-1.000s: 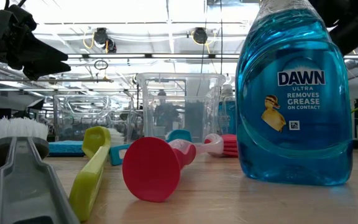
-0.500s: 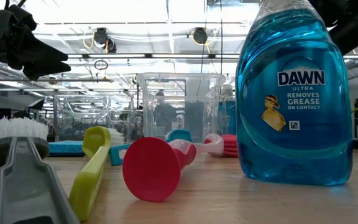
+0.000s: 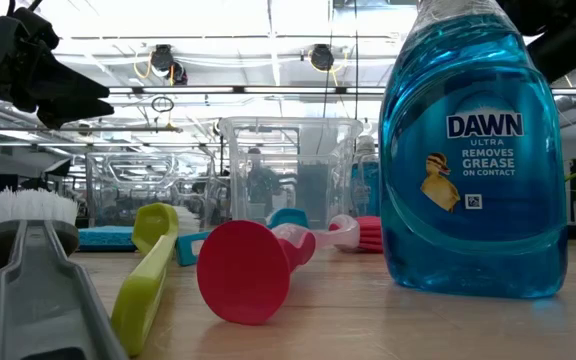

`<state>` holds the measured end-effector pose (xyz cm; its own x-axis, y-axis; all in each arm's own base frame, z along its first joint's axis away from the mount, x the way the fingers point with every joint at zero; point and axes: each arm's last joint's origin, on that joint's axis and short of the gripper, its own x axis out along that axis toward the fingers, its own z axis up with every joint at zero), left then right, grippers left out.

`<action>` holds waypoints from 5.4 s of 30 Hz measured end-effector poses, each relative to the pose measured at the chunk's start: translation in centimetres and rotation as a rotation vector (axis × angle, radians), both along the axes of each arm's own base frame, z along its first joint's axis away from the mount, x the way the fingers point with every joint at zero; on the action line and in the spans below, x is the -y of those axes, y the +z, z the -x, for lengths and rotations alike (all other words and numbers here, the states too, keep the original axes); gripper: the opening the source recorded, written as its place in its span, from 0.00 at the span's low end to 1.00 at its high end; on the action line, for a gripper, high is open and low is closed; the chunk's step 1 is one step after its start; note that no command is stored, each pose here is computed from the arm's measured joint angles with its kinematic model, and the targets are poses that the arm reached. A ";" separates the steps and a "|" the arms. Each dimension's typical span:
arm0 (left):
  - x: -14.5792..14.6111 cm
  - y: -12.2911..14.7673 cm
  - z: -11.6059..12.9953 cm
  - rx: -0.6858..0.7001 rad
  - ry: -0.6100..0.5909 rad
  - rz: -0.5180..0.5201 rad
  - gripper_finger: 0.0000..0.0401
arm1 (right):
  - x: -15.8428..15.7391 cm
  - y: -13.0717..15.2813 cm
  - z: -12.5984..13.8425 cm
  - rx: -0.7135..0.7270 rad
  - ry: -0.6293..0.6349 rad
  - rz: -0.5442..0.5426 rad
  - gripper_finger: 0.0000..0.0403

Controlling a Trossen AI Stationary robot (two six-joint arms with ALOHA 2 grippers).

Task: Pick & Place Kitchen Sink Supplies
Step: Put the blue dishwashing liquid bottle into the right transparent bin

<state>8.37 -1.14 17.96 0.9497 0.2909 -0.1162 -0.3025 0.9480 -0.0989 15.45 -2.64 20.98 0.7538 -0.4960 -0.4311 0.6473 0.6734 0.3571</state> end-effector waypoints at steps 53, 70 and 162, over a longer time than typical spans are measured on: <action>0.0 0.0 0.0 0.025 0.006 0.082 0.63 | -11.7 7.3 -5.1 0.193 1.068 -0.038 0.53; 0.1 -0.1 0.0 0.008 -0.046 0.079 0.63 | -16.7 5.9 -8.4 -0.078 1.139 -0.049 0.50; 0.6 -0.6 0.0 -0.052 -0.195 0.097 0.63 | -17.8 0.1 -10.8 -0.098 1.013 -0.038 0.83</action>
<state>8.39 -1.70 17.37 0.9789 0.0869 -0.1848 -0.1209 0.9759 -0.1815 26.22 15.17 21.12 0.7718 0.3714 -0.5160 -0.1934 0.9103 0.3660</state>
